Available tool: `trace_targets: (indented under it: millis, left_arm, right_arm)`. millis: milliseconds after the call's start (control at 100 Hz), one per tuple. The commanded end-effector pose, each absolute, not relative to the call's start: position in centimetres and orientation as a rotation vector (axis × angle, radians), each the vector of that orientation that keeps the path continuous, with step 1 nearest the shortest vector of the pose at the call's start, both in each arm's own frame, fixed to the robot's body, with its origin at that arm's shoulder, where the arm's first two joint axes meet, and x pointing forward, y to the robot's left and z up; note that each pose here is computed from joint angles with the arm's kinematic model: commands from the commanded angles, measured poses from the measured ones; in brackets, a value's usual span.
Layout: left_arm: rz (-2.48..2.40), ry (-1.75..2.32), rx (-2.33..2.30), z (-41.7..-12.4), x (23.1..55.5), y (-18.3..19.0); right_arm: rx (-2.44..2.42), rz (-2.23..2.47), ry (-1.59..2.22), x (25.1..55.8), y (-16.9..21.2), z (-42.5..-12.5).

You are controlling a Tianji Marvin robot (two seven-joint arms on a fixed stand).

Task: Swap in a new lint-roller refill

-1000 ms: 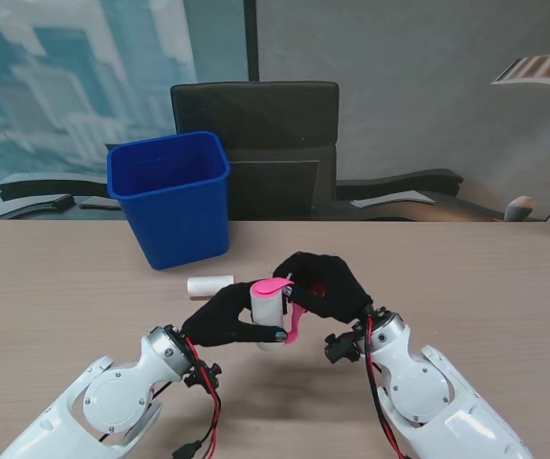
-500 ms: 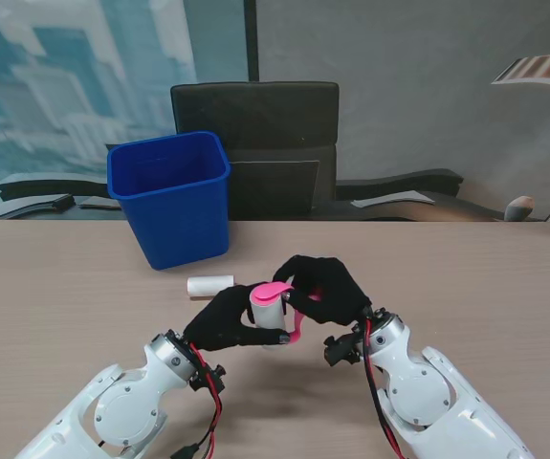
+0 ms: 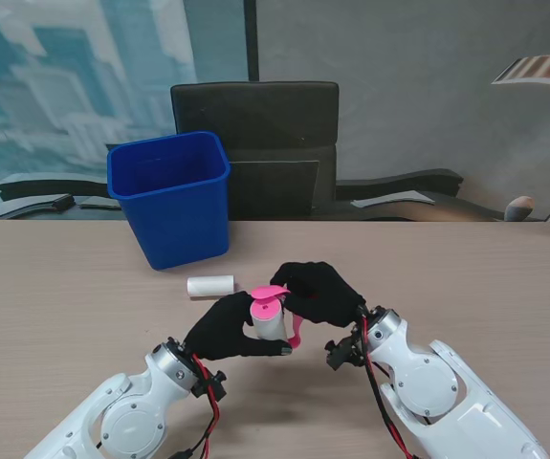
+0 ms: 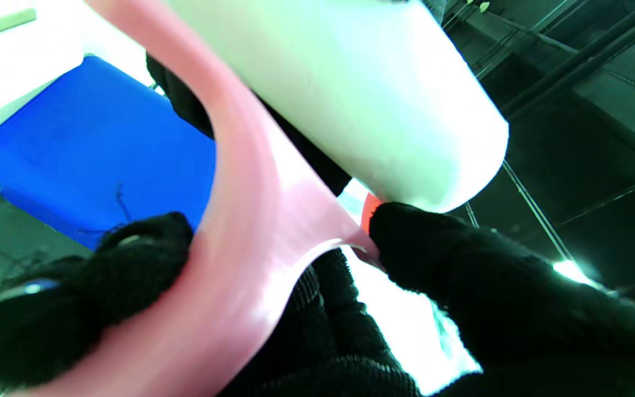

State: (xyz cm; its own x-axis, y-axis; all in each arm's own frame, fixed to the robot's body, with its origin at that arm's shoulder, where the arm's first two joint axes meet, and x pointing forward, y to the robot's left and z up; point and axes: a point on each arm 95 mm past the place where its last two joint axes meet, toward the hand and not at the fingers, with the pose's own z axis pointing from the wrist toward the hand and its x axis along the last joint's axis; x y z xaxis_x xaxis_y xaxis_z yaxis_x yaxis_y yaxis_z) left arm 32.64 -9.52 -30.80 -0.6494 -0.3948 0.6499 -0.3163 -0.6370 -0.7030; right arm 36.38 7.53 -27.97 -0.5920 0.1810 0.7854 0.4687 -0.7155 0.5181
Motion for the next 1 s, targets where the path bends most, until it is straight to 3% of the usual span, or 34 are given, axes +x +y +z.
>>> trace_targets:
  millis: [0,590,990]
  left_arm:
    - [-2.532,1.259,-1.207,-28.5,33.5,-10.1]
    - [-2.349,1.289,-1.087,-27.4,34.9,-7.1]
    - [-2.317,1.175,-0.998,-22.6,37.0,-4.8]
  right_arm:
    - [-1.341,-2.312,-1.157,34.7,8.8,-30.1]
    - [-1.383,-2.426,-1.224,35.7,5.9,-29.7]
    - [-1.456,-2.562,-1.293,36.6,3.5,-29.9]
